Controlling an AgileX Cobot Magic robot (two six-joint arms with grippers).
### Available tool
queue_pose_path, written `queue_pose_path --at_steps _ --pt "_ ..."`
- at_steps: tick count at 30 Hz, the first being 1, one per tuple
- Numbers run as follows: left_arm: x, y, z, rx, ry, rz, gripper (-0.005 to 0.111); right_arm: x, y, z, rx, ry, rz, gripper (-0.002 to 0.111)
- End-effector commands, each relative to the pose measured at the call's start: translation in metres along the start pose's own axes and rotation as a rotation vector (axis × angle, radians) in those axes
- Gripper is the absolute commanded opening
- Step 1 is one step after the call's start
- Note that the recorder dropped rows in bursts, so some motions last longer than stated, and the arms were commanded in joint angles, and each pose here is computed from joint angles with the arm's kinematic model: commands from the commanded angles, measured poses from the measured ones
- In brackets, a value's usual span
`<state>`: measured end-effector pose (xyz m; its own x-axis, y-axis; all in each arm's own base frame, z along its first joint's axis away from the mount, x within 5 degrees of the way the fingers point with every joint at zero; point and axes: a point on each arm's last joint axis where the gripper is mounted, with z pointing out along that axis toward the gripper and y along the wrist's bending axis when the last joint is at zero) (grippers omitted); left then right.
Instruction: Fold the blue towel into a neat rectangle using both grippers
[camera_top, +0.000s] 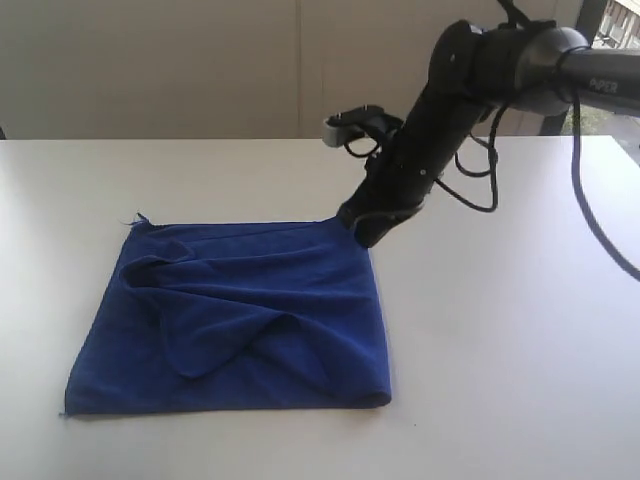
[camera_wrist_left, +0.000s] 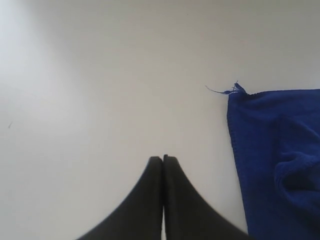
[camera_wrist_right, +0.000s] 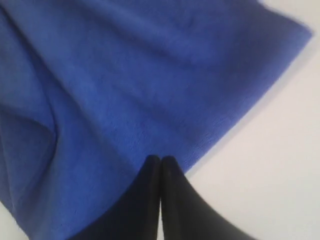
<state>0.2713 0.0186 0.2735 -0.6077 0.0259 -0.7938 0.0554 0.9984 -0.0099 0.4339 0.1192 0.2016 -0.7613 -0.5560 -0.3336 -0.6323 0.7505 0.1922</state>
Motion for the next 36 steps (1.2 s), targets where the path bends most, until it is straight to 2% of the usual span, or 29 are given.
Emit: queue_pose_path --at_steps 1,8,13,15,29,36 --pt "0.004 -0.001 0.001 0.018 0.029 -0.015 0.000 0.017 0.001 0.016 -0.029 0.029 -0.062 0.000" --pt "0.009 -0.001 0.010 0.032 0.076 -0.023 0.000 0.029 -0.005 0.032 0.034 0.027 -0.060 0.000" --pt "0.012 -0.002 0.016 0.041 0.099 -0.042 0.000 0.040 -0.003 0.046 -0.016 0.092 -0.060 0.000" --pt "0.012 -0.002 0.016 0.041 0.097 -0.049 0.000 0.043 0.004 0.053 -0.059 0.123 -0.075 0.000" --pt "0.012 -0.001 0.016 0.038 0.091 -0.049 0.000 0.061 0.044 0.086 -0.126 0.320 -0.151 0.000" --pt "0.011 -0.001 0.016 0.034 0.085 -0.049 0.000 0.062 0.090 0.090 -0.186 0.428 -0.195 0.000"
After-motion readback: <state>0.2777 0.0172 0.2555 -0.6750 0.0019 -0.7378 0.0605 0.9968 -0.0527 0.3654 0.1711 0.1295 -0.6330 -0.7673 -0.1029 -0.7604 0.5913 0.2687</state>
